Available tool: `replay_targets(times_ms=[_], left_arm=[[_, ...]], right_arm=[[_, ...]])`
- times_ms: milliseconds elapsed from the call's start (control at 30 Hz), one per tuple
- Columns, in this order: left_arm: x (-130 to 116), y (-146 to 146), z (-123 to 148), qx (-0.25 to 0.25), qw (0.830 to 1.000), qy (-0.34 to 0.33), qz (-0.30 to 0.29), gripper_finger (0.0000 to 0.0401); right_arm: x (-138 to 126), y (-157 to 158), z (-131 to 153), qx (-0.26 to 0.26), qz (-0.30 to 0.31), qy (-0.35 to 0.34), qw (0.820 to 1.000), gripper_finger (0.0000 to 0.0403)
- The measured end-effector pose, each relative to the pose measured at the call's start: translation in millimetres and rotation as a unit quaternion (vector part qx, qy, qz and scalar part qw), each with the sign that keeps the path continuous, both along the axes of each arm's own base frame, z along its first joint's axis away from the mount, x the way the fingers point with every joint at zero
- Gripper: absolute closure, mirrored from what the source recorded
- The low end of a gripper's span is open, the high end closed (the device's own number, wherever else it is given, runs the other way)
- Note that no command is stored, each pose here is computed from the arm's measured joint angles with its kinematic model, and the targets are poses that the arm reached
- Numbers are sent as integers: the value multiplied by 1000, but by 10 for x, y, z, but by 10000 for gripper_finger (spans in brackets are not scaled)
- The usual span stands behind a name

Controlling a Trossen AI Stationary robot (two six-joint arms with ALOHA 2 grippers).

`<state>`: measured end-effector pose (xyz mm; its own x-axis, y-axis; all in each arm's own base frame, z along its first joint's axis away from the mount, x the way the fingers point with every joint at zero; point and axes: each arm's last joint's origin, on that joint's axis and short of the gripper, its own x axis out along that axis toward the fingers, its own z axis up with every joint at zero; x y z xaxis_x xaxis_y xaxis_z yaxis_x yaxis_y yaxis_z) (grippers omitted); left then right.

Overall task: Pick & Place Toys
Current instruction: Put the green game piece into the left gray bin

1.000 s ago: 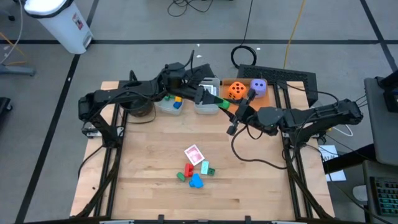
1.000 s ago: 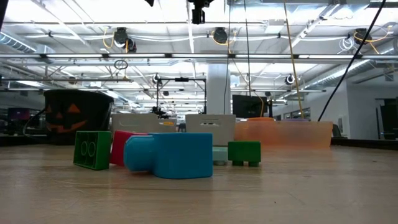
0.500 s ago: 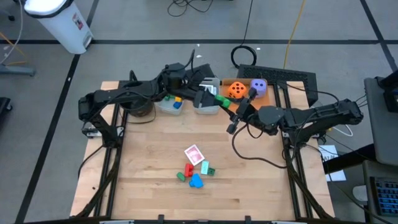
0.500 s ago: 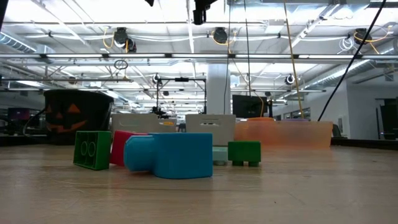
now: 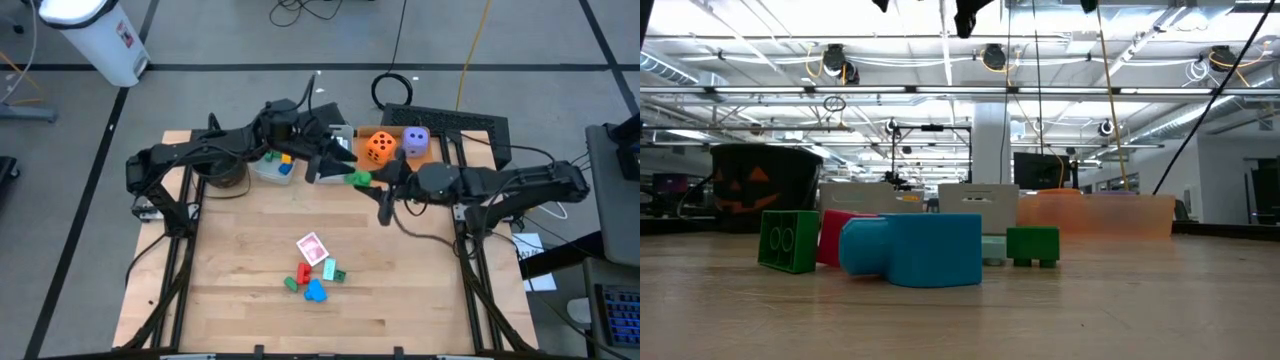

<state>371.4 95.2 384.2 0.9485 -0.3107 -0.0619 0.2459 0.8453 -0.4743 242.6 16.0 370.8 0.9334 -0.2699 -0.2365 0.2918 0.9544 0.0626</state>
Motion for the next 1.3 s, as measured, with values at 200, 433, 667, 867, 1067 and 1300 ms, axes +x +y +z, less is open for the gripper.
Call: replay_targets(times_ms=[200,433,667,867,1067,1300], left_arm=[[-48,-28,126,88,995,46,19,146],[-206,-186,361,164,979,123,-2,146],[-280,-283,313,182,964,194,-2,146],[-171,-300,180,170,960,221,-7,146],[-125,-303,3,159,949,271,-33,146],[-36,-361,-75,164,948,268,-59,146]], right_arm=[[3,-80,-118,84,58,48,994,287],[108,-273,-248,139,104,85,981,287],[338,-492,-385,189,151,78,967,287],[520,-604,-541,197,162,84,963,287],[558,-566,-577,184,179,91,962,287],[548,-552,-503,172,186,66,965,288]])
